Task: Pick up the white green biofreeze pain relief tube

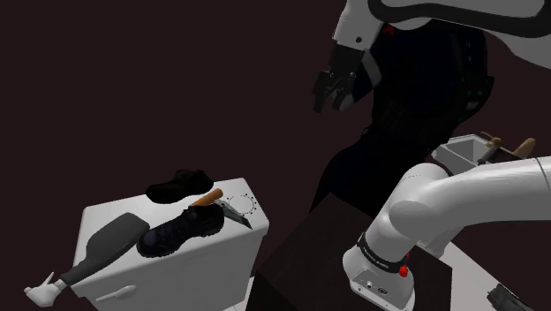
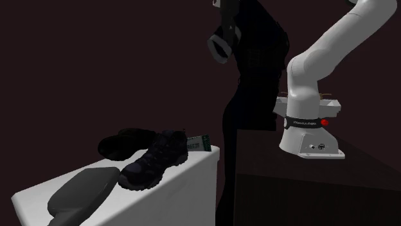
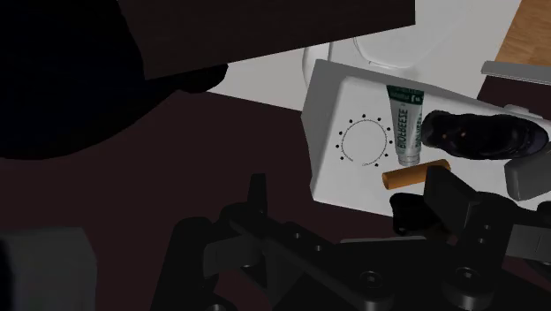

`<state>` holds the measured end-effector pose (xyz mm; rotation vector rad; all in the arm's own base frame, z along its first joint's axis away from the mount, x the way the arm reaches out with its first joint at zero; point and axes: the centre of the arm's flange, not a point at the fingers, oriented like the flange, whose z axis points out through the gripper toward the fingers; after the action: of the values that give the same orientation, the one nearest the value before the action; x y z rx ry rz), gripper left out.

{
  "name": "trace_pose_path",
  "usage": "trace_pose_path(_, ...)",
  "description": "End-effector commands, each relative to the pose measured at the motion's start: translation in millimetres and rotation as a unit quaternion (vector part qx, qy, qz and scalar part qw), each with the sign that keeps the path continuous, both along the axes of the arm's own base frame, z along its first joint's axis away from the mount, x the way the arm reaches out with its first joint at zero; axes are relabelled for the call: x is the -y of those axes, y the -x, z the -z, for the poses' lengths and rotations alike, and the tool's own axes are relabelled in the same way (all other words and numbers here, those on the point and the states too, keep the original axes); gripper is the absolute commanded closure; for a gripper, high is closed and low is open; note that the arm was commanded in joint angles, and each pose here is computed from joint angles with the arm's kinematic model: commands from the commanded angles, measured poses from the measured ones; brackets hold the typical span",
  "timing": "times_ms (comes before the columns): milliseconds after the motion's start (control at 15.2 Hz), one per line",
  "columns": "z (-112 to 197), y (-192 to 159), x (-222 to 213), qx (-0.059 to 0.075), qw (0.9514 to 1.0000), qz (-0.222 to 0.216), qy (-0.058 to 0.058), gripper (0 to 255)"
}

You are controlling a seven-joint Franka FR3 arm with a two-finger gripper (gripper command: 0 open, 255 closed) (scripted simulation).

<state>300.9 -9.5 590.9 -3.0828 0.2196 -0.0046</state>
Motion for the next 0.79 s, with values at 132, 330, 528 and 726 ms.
trace_pose_path(132,19,-12,-17,-0.008,0.9999,-0.007,0.005,0)
trace_pose_path(330,48,-29,-42,-0.019,0.9996,-0.017,0.012,0)
trace_pose_path(528,78,-45,-68,-0.030,0.9990,-0.028,0.020,0)
trace_pose_path(726,109,-60,-93,-0.041,0.9980,-0.038,0.027,0)
